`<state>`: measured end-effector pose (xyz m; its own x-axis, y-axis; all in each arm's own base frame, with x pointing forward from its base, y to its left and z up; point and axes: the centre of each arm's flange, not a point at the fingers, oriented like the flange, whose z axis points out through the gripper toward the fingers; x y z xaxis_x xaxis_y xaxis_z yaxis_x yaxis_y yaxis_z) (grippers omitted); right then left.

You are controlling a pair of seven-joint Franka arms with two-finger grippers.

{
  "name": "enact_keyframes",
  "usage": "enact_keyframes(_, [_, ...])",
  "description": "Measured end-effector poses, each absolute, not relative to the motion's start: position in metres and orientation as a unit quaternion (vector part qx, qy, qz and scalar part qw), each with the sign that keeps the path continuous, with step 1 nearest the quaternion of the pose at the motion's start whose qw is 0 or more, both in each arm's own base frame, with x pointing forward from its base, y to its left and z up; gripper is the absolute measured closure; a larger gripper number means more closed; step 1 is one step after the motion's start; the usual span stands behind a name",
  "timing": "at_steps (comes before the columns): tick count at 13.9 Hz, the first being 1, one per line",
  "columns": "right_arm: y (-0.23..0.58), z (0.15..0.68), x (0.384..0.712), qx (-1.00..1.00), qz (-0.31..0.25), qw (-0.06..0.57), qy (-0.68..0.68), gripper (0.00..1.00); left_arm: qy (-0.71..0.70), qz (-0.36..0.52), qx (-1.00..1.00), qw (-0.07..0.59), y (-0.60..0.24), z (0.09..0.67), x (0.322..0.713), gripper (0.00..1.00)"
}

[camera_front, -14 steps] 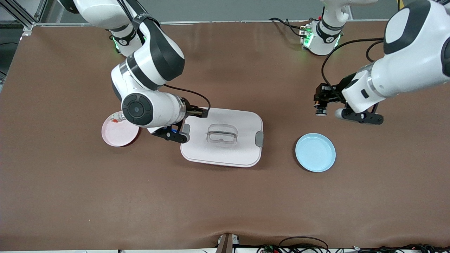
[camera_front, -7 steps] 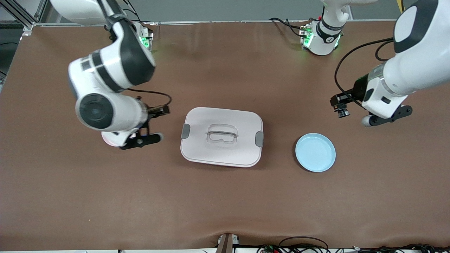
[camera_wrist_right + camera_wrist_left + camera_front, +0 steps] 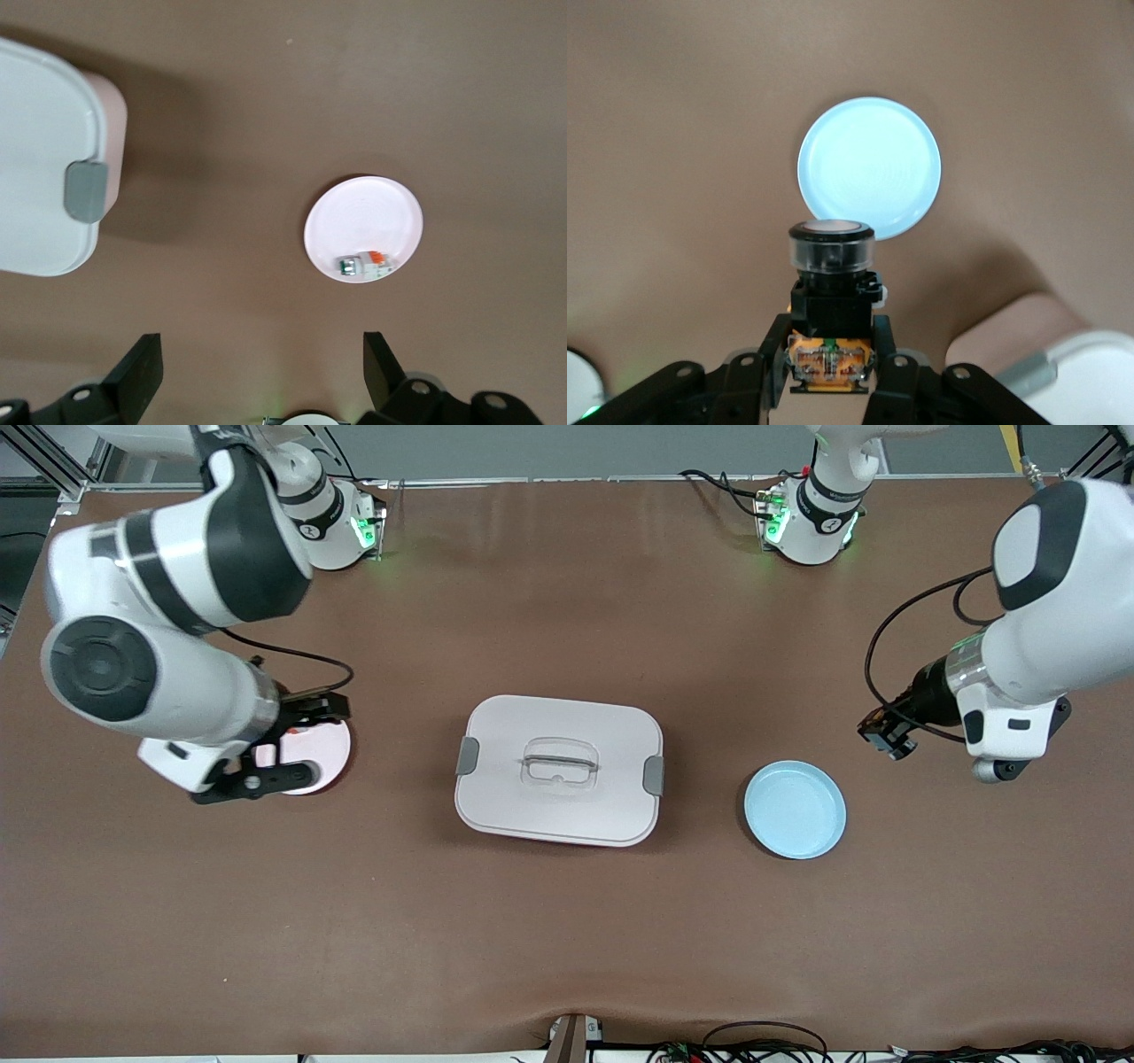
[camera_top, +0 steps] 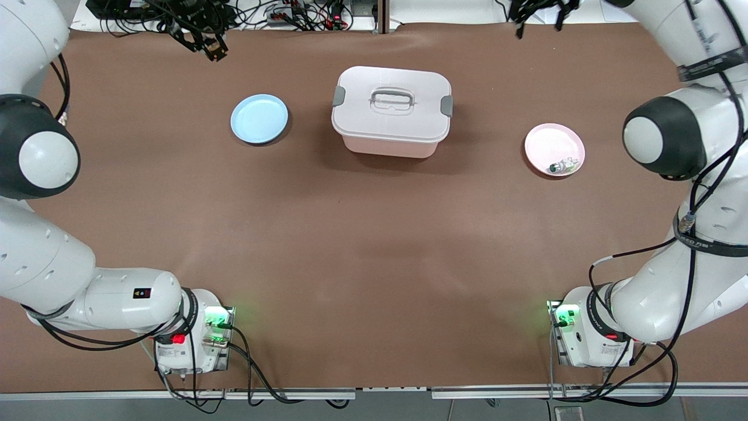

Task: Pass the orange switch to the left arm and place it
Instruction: 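Withdraw the right gripper while the left gripper carries the switch, then lower the switch with the left gripper onto the light-blue plate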

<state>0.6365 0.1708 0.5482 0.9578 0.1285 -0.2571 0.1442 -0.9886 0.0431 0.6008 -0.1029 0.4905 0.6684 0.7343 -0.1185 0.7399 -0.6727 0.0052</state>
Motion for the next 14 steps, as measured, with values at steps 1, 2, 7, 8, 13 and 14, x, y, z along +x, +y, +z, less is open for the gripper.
enact_keyframes(1, [0.147,0.557,0.640,0.991,-0.121,0.028,0.051,0.00,0.426,-0.042,0.903,0.023,-0.102,0.475,0.601,0.60])
enact_keyframes(2, [0.123,0.562,0.644,0.992,-0.117,0.024,0.033,0.00,0.450,-0.029,0.892,0.021,-0.103,0.460,0.601,0.60])
enact_keyframes(7, [0.068,0.590,0.646,0.996,-0.084,0.014,-0.005,0.00,0.533,0.028,0.844,0.045,-0.109,0.384,0.587,0.60])
enact_keyframes(8, [0.070,0.597,0.646,0.997,-0.071,0.013,-0.004,0.00,0.543,0.034,0.837,0.052,-0.108,0.366,0.581,0.60])
enact_keyframes(13, [0.045,0.639,0.631,0.999,-0.034,0.012,-0.024,0.00,0.590,0.029,0.805,0.056,-0.106,0.311,0.568,0.60])
enact_keyframes(14, [0.040,0.650,0.626,0.999,-0.026,0.011,-0.027,0.00,0.597,0.026,0.800,0.054,-0.106,0.302,0.568,0.60])
